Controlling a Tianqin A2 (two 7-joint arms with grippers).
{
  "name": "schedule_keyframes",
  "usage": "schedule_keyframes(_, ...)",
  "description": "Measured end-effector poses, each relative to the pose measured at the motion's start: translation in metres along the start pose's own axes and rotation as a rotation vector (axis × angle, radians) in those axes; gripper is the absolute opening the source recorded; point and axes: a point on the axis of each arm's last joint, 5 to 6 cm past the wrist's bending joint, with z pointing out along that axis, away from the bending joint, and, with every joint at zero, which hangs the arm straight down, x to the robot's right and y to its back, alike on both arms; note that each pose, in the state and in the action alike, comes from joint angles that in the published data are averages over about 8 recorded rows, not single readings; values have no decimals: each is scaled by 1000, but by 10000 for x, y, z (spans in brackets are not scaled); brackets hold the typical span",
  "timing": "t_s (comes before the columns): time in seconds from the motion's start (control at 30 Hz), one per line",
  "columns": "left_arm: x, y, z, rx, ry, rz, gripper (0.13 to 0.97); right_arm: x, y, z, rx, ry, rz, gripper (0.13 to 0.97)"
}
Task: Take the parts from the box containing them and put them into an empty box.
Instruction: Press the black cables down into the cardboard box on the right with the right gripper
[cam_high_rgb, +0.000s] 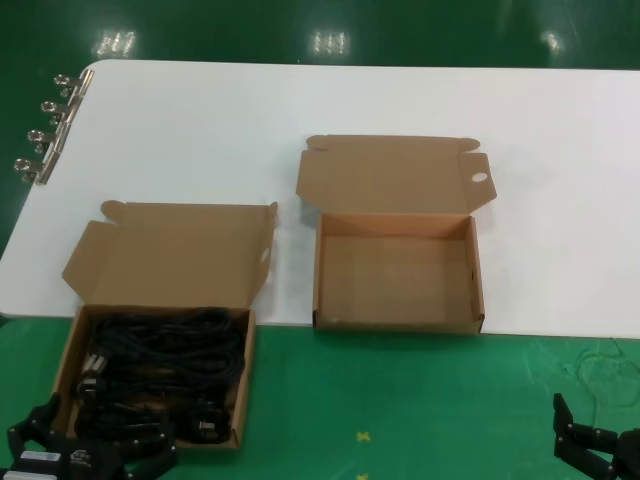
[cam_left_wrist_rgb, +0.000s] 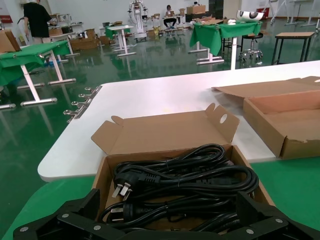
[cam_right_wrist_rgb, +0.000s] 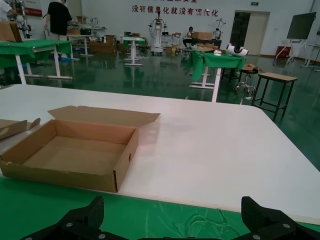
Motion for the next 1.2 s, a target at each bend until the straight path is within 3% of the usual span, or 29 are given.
schedule_keyframes(0.73,0,0,0,0,0,0,966,0,0,0,0,0,0,956)
schedule_keyframes(1.2,0,0,0,0,0,0,966,0,0,0,0,0,0,846)
